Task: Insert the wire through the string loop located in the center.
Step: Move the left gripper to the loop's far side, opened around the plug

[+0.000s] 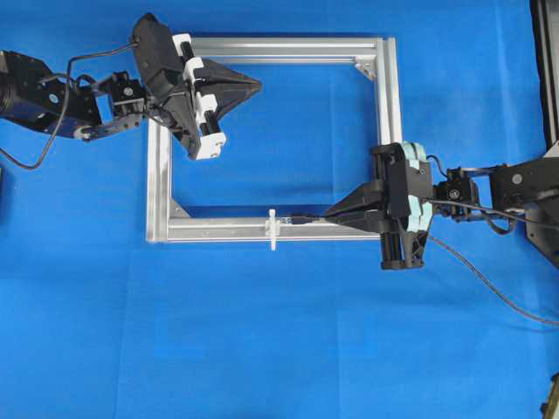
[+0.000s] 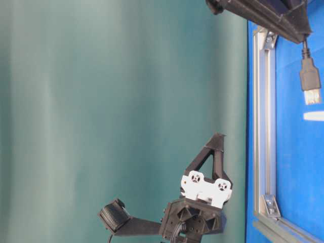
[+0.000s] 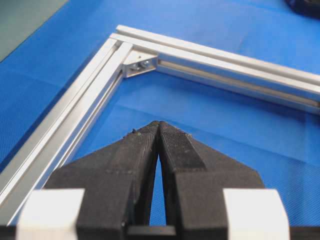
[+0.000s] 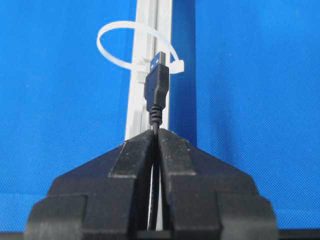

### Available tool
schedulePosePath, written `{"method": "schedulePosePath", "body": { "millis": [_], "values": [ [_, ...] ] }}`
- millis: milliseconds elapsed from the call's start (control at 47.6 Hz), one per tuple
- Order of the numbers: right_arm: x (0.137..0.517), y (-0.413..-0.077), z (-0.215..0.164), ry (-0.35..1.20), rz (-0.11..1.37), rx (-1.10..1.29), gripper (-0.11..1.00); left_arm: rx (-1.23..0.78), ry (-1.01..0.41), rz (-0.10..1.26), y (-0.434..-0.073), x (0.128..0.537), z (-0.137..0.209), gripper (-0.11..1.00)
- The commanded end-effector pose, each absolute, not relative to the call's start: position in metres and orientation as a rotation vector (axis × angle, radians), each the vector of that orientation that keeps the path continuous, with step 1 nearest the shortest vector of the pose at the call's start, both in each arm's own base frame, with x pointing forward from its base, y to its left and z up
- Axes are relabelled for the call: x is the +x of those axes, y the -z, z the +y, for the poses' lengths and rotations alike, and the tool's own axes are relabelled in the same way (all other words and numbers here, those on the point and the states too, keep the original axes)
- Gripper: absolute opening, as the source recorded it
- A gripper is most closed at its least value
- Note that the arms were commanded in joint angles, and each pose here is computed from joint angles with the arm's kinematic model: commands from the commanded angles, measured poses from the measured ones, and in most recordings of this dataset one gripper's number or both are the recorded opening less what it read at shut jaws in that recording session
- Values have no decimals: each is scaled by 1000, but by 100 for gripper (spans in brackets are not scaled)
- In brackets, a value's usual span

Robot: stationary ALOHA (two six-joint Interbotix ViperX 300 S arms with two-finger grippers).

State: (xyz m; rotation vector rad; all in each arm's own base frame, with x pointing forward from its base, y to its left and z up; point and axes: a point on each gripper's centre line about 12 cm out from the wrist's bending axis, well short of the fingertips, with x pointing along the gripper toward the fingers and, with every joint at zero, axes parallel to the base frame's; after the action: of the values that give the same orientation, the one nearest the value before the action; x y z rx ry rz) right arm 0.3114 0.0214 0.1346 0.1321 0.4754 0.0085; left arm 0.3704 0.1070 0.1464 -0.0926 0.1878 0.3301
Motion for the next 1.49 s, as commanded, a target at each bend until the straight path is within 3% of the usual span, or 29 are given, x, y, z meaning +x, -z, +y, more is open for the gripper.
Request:
{"method": "schedulePosePath", "body": {
  "millis": [0, 378, 1092, 1470],
  "values": [
    [316, -142, 21, -8, 446, 137, -2, -86, -325, 150, -160, 372, 106, 0],
    [321, -141, 24, -14, 444, 135, -2, -86, -324, 148, -160, 372, 106, 0],
    [386, -137, 32, -26, 418, 130, -2, -86, -322, 145, -161, 373, 106, 0],
    [390, -136, 31, -23, 418, 129, -2, -86, -322, 148, -160, 372, 105, 0]
  ]
}}
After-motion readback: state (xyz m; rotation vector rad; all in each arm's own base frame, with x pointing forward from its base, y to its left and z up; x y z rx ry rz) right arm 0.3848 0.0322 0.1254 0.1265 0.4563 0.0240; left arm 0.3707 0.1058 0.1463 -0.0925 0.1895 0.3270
